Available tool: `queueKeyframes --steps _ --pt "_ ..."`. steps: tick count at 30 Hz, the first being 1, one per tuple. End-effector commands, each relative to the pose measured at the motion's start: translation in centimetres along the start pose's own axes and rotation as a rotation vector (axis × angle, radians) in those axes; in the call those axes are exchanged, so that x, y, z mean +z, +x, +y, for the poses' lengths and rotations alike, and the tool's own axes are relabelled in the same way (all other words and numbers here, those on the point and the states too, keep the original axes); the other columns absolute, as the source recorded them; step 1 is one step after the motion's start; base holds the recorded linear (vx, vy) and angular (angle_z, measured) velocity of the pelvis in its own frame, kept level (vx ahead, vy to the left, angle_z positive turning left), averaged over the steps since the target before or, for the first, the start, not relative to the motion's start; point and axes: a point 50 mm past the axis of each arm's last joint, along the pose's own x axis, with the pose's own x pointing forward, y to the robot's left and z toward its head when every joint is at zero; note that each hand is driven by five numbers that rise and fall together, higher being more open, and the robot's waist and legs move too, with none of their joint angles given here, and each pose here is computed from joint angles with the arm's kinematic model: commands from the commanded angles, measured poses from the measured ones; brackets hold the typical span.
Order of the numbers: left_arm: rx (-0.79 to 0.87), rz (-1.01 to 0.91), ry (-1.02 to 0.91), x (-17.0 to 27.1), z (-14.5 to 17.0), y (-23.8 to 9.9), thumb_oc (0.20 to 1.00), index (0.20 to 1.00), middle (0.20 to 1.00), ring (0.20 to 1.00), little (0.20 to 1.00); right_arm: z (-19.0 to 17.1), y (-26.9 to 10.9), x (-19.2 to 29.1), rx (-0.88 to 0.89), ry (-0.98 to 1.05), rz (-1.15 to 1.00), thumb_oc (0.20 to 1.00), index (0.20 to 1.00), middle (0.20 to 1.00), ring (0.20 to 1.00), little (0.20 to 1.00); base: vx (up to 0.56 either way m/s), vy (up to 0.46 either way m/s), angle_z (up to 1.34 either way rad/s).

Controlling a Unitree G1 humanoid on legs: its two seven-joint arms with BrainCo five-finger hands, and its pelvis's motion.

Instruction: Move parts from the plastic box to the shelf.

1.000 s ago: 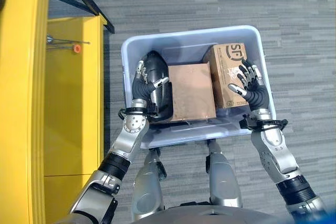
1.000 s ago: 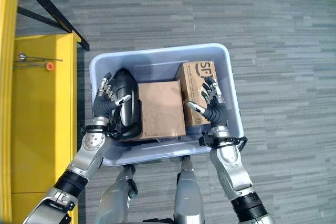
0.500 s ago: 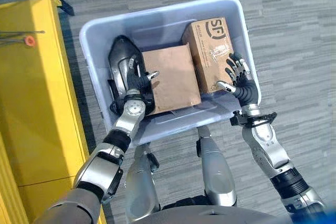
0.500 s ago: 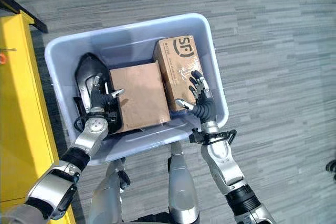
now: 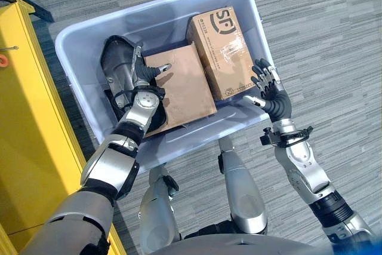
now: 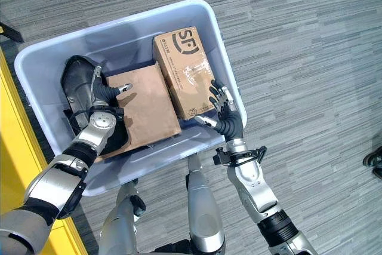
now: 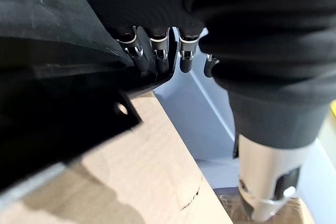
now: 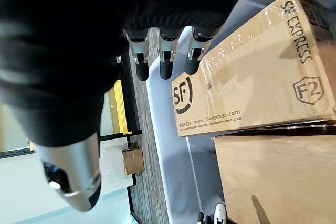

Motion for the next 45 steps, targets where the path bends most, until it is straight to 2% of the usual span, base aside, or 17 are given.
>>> queueKeyframes --steps 1,5,6,18,27,30,32,33,36,37,39,45 --pt "-0.077 -0.004 0.125 -0.9 -0.4 -0.3 1.0 1.0 1.0 1.0 1.0 -0.5 0.4 2.5 0.017 0.007 -0.136 1.0 1.0 1.0 1.0 1.0 0.03 0.018 -0.05" --pt "-0.161 -0.006 0.096 -1.2 -2.2 -1.6 1.0 1.0 1.0 1.0 1.0 -0.8 0.4 2.6 0.012 -0.001 -0.137 1.0 1.0 1.0 1.0 1.0 0.03 0.011 -0.05" --pt "-0.227 -0.024 0.105 -1.4 -3.7 -2.7 1.0 1.0 1.0 1.0 1.0 -0.9 0.4 2.6 0.009 -0.002 -0.132 1.0 1.0 1.0 1.0 1.0 0.03 0.008 -0.01" --pt "-0.479 -0.123 0.179 -1.6 -7.9 -6.8 1.0 1.0 1.0 1.0 1.0 -1.4 0.1 2.7 0.003 -0.018 -0.13 1.0 1.0 1.0 1.0 1.0 0.01 0.0 0.0" --pt "-0.622 -0.28 0.238 -0.7 -9.1 -9.1 1.0 1.0 1.0 1.0 1.0 -2.3 -0.6 3.0 -0.014 -0.039 -0.129 1.0 1.0 1.0 1.0 1.0 0.0 -0.001 0.0" --pt "-0.637 -0.355 0.24 0.2 -8.7 -9.2 1.0 1.0 1.0 1.0 1.0 -2.7 -0.8 3.2 -0.026 -0.045 -0.139 1.0 1.0 1.0 1.0 1.0 -0.05 -0.012 0.02" --pt "-0.629 -0.417 0.173 1.6 -7.9 -9.4 1.0 1.0 1.0 1.0 1.0 -3.1 -1.2 3.5 -0.04 -0.055 -0.147 1.0 1.0 1.0 1.0 1.0 -0.03 -0.002 0.05" --pt "-0.596 -0.481 0.062 3.2 -6.2 -9.5 1.0 1.0 1.0 1.0 1.0 -3.6 -1.6 3.9 -0.049 -0.066 -0.157 1.0 1.0 1.0 1.0 1.0 0.0 0.011 0.06" --pt "-0.564 -0.545 0.005 4.4 -4.7 -9.7 1.0 1.0 1.0 1.0 1.0 -3.9 -2.0 4.2 -0.06 -0.076 -0.164 1.0 1.0 1.0 1.0 1.0 0.01 0.007 0.08" --pt "-0.509 -0.652 -0.052 6.5 -2.6 -9.9 1.0 1.0 1.0 1.0 1.0 -4.4 -2.3 4.4 -0.08 -0.085 -0.173 1.0 1.0 1.0 1.0 1.0 0.02 0.013 0.12" --pt "-0.463 -0.695 -0.119 7.4 -1.2 -10.2 1.0 1.0 1.0 1.0 1.0 -4.6 -2.5 4.5 -0.089 -0.085 -0.174 1.0 1.0 1.0 1.0 1.0 0.01 0.007 0.02" --pt "-0.361 -0.775 -0.17 8.6 1.5 -11.0 1.0 1.0 1.0 1.0 1.0 -4.8 -2.9 4.4 -0.112 -0.082 -0.171 1.0 1.0 1.0 1.0 1.0 0.0 -0.008 0.1"
